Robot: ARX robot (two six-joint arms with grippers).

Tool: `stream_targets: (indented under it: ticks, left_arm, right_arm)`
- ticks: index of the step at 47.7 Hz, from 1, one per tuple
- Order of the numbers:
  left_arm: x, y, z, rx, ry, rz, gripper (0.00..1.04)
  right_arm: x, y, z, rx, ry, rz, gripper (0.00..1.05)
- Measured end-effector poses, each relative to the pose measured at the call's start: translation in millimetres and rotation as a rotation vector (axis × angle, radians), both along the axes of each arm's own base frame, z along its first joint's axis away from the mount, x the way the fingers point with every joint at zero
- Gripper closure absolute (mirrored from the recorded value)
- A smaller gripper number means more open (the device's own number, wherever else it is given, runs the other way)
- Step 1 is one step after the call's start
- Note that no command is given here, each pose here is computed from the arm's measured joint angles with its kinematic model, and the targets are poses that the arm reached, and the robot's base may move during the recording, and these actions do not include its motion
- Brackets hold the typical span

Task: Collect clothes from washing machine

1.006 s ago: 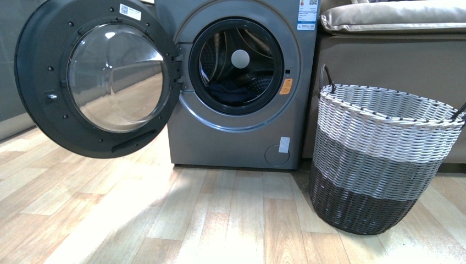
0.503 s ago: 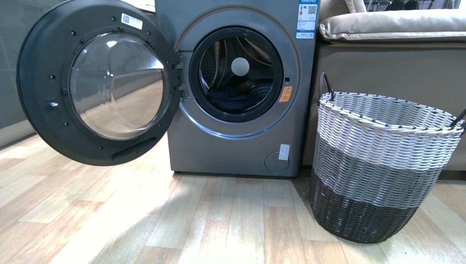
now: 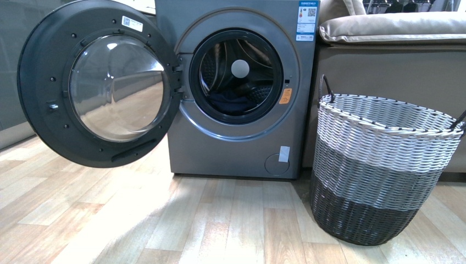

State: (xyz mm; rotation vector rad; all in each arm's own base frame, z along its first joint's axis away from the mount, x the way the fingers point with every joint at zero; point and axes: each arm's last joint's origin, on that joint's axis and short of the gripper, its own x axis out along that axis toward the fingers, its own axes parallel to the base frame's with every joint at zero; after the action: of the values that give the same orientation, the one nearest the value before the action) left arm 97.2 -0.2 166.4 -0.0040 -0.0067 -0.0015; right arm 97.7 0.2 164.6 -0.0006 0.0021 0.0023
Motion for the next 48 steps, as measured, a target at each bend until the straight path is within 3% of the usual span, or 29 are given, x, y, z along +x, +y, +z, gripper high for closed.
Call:
stream_targets:
  ticks: [48]
  left_arm:
    - [0.0, 0.0, 0.0, 0.0, 0.0, -0.001, 0.06]
  right_arm:
    - [0.0, 0.0, 0.0, 0.0, 0.0, 0.0, 0.07]
